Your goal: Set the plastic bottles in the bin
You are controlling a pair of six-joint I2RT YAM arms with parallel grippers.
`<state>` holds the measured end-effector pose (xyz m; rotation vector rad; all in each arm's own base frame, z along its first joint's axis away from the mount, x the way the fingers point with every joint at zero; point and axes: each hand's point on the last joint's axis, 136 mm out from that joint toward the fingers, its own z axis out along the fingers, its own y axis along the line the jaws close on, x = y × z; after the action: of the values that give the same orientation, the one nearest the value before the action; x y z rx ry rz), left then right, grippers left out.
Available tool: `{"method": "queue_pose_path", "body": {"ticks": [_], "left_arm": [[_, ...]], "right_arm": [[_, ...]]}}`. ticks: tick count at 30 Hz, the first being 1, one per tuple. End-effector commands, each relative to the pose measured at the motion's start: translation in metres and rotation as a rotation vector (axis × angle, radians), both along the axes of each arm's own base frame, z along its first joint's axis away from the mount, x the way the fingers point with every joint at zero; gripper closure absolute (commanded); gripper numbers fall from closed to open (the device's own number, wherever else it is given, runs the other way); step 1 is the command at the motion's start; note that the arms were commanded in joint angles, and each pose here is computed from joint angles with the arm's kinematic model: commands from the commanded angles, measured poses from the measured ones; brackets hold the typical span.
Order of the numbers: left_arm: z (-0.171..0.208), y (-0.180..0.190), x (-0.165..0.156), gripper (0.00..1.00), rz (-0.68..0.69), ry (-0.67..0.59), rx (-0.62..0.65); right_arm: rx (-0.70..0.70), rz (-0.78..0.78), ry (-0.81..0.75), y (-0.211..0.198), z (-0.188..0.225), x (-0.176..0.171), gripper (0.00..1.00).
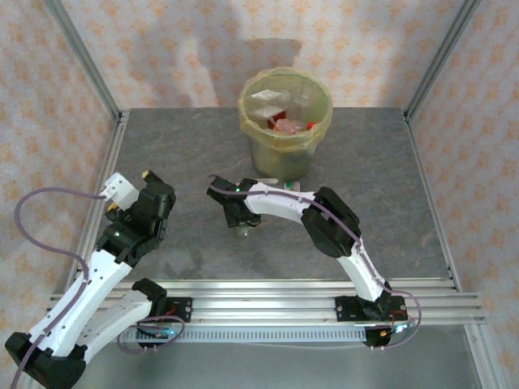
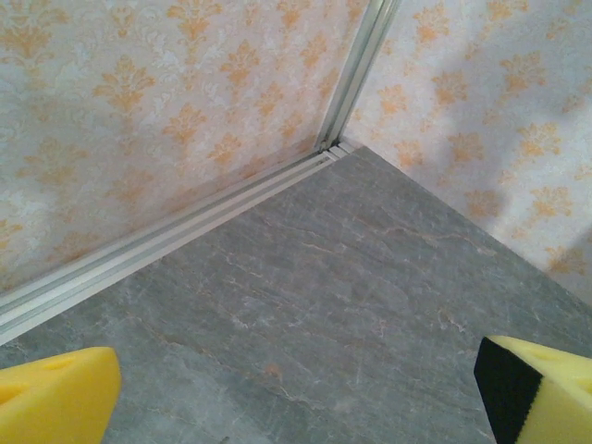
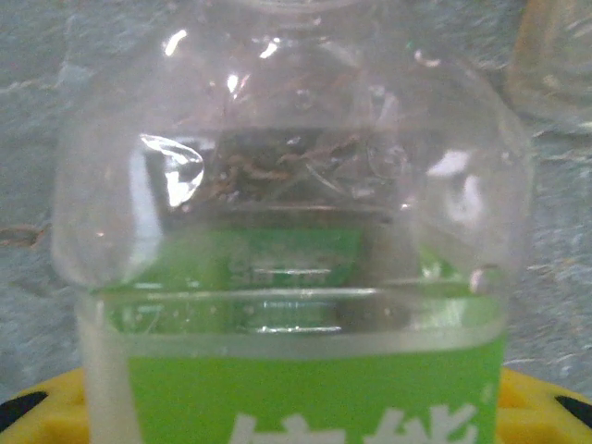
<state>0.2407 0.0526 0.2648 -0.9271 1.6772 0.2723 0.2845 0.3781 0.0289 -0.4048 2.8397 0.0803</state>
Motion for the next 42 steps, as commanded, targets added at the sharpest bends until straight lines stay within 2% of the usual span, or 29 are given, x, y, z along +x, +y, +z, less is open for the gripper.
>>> {"method": "queue_pose_path", "body": {"ticks": [1,8,22,42], "left_arm": [[-0.002,0.013,-0.011,0.00,0.081,0.016,0.037],[-0.001,0.016,-0.013,0.00,0.098,0.026,0.044],[-0.007,0.016,-0.012,0.00,0.119,0.026,0.027],[-0.009,0.016,-0.013,0.00,0.126,0.029,0.017]], "right_arm": [[0.100,0.005,-0.007,0.015,0.030,-0.008,0.57],[0.207,0.011,-0.072,0.020,0.077,-0.006,0.61],[0.394,0.052,-0.300,0.008,0.203,-0.001,0.63],[0.487,-0.030,-0.588,-0.054,0.309,0.010,0.64]]}}
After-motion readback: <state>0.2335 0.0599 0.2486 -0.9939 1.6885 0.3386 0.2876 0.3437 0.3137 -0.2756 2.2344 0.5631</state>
